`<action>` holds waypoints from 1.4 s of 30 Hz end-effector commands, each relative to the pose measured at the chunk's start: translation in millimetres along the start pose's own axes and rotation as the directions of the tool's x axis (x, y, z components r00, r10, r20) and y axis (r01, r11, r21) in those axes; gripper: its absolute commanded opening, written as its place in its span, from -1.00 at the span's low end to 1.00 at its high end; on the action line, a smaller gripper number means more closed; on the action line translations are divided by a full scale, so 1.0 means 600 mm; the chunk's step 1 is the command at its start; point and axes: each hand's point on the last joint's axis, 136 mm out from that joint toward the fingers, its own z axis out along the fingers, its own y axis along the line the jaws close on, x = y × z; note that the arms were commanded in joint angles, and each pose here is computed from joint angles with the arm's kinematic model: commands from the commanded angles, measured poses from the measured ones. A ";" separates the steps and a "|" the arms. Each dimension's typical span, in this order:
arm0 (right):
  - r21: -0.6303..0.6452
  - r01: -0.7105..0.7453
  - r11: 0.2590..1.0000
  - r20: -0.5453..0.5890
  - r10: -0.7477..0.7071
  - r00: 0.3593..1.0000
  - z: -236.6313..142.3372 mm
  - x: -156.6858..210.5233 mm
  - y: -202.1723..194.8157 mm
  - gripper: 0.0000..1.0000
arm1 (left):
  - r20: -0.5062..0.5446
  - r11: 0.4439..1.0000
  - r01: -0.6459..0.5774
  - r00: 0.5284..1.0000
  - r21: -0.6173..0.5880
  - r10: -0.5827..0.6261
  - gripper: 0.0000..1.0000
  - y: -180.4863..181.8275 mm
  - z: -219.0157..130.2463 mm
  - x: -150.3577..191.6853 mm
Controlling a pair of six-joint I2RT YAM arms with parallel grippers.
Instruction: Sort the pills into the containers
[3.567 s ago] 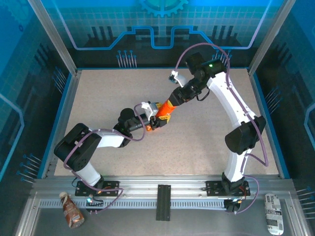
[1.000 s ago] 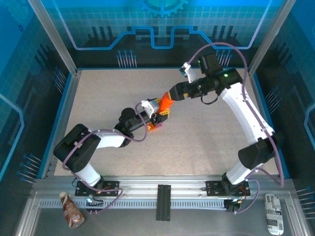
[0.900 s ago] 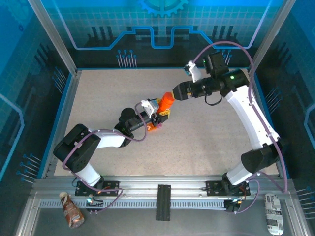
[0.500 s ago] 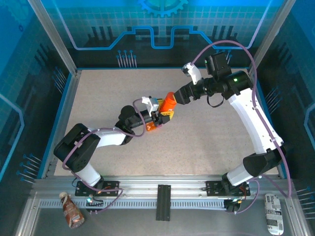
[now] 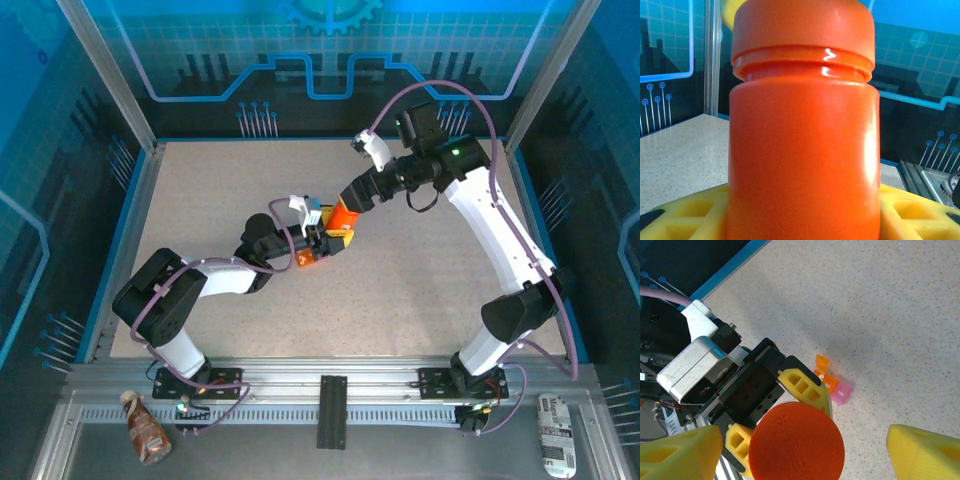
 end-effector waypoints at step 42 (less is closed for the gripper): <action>0.014 -0.210 0.978 -0.056 0.211 0.976 0.067 0.041 -0.012 -0.20 | 0.097 0.997 -0.079 0.992 -0.007 0.079 -1.00 0.005 0.006 -0.068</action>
